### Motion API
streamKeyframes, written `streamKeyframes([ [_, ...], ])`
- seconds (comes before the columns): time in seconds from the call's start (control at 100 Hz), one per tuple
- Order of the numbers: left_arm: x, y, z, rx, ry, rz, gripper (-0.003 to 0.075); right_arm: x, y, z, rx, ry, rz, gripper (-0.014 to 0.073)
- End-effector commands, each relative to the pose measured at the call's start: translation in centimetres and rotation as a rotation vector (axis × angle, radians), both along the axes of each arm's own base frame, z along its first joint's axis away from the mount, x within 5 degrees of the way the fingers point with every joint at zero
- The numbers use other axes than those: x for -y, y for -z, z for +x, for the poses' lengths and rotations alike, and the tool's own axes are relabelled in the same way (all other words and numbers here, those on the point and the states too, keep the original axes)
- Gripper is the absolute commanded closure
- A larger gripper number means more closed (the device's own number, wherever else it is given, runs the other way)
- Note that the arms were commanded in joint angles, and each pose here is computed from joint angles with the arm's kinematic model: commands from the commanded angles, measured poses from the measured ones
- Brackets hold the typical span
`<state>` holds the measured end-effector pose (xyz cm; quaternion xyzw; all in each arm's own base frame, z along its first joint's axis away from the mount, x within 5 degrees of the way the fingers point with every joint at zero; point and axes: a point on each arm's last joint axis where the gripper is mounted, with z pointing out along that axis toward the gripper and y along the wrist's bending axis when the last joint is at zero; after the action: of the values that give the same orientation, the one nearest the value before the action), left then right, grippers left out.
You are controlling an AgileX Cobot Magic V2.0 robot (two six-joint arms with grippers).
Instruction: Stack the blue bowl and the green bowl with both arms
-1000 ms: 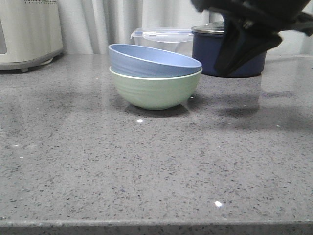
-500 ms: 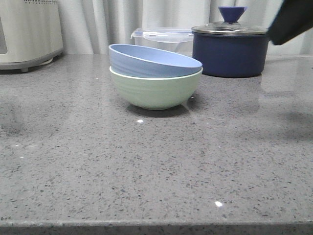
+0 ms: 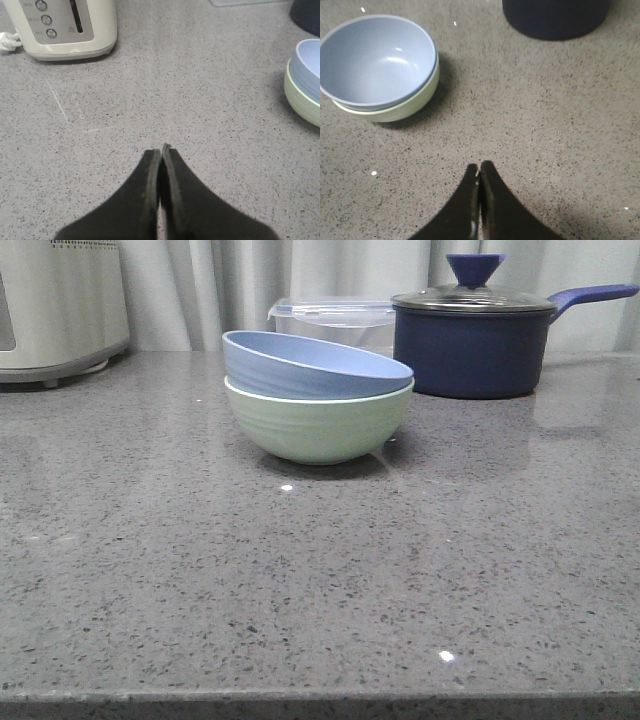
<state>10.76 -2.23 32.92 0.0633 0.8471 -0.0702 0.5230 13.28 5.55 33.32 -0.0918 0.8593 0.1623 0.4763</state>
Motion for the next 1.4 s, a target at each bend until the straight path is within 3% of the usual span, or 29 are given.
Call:
streamKeyframes([
  [0.0, -0.2, -1.1, -0.7, 0.147, -0.011, -0.031, 0.0741, 0.6, -1.6, -1.0, 0.164, 0.014, 0.037, 0.0675],
  [0.49, -1.2, 0.5, -5.6, 0.311, -0.011, -0.051, 0.0741, 2.8, -0.2, -6.9, 0.376, 0.023, 0.1, 0.0675],
  [1.39, -1.3, 0.3, -6.2, 0.343, -0.012, -0.051, 0.0741, 2.9, -0.2, -7.1, 0.378, 0.022, 0.1, 0.0675],
])
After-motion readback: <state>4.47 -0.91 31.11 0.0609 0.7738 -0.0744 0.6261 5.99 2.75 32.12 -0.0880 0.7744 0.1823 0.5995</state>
